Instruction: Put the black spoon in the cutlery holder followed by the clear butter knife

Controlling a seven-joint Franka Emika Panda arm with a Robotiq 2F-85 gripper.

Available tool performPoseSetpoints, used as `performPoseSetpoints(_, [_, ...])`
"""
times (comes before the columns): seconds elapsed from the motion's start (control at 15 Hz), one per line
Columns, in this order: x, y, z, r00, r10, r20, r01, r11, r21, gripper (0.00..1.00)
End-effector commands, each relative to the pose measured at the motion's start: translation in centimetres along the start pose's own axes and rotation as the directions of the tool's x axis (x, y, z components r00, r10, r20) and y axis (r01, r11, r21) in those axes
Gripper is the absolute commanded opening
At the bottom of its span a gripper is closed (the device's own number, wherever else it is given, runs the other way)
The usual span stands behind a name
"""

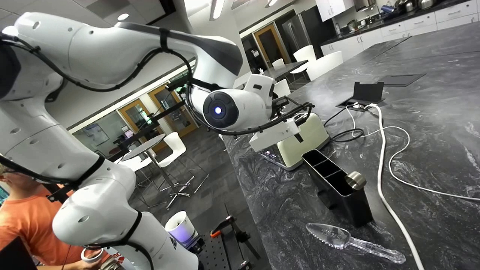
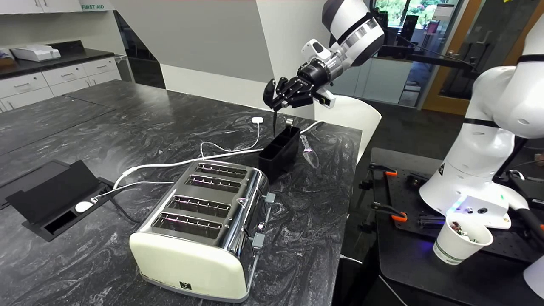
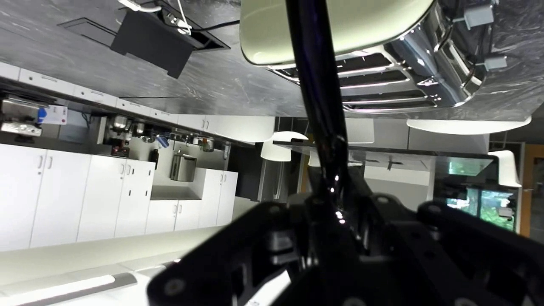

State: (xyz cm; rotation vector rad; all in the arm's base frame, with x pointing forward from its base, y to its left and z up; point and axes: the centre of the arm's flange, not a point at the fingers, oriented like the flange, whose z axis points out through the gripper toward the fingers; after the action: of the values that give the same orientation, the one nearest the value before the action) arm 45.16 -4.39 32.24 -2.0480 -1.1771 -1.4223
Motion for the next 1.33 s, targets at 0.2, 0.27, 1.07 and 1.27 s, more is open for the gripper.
performPoseSetpoints(0.2, [-2.8,3.2,2.2,0.998,0.054,0.021,-0.054,0.998,-0.029,0.04])
performPoseSetpoints(0.27, [-3.2,3.3,2.4,0.997,0.068,0.030,-0.067,0.997,-0.026,0.04])
performPoseSetpoints(1.07, [-7.5,3.6,4.1,0.977,0.191,0.094,-0.190,0.982,-0.018,0.04])
performPoseSetpoints(1.27, [-8.4,3.9,4.7,0.968,0.214,0.129,-0.211,0.977,-0.032,0.04])
